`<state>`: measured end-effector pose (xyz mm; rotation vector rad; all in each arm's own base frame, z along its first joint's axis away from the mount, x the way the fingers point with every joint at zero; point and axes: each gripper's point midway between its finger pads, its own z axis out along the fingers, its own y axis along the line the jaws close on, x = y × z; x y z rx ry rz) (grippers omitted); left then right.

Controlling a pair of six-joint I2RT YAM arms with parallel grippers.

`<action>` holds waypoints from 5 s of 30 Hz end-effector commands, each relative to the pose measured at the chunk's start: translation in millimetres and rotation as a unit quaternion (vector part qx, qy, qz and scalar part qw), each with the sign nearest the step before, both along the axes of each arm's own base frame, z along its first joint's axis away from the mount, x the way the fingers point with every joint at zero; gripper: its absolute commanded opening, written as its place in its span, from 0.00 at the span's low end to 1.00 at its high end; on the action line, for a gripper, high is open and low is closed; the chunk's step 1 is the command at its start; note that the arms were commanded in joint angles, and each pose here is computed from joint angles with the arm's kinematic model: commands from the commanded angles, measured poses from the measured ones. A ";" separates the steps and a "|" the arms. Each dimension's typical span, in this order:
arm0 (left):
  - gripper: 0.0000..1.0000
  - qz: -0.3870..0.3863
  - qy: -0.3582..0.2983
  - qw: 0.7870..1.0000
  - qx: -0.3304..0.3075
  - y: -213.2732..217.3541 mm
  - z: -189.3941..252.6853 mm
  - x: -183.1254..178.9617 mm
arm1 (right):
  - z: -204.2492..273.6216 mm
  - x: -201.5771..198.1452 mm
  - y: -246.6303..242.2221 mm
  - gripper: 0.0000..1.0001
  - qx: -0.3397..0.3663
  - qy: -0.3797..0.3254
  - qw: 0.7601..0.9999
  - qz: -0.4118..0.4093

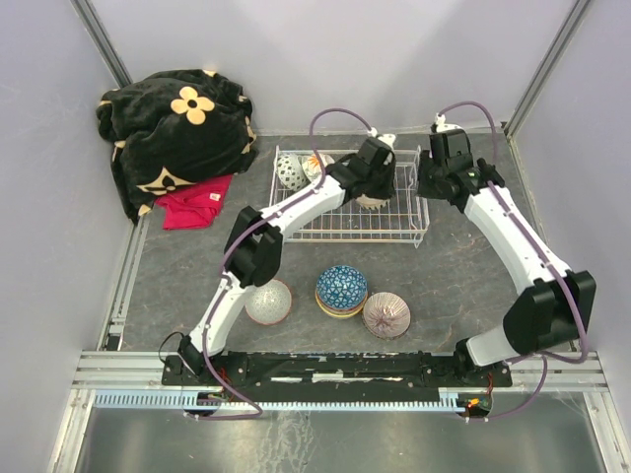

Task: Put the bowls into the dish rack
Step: Adjust the bowl in the dish rack, then turn the bowl upside down on the dish rack.

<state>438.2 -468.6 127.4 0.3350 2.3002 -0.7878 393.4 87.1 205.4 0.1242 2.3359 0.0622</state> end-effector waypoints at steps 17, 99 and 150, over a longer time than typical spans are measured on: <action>0.28 -0.053 -0.047 0.964 0.255 41.3 -52.8 -43.2 | 32.7 -20.2 -20.5 0.43 0.003 -0.047 0.998 -0.029; 0.03 -0.036 -0.101 0.970 0.218 27.6 18.4 -30.1 | 43.0 -23.6 -19.3 0.43 0.010 -0.062 0.998 -0.021; 0.03 0.055 -0.083 0.959 -0.265 52.8 135.1 50.1 | 67.3 32.8 9.4 0.43 0.050 -0.067 0.997 0.001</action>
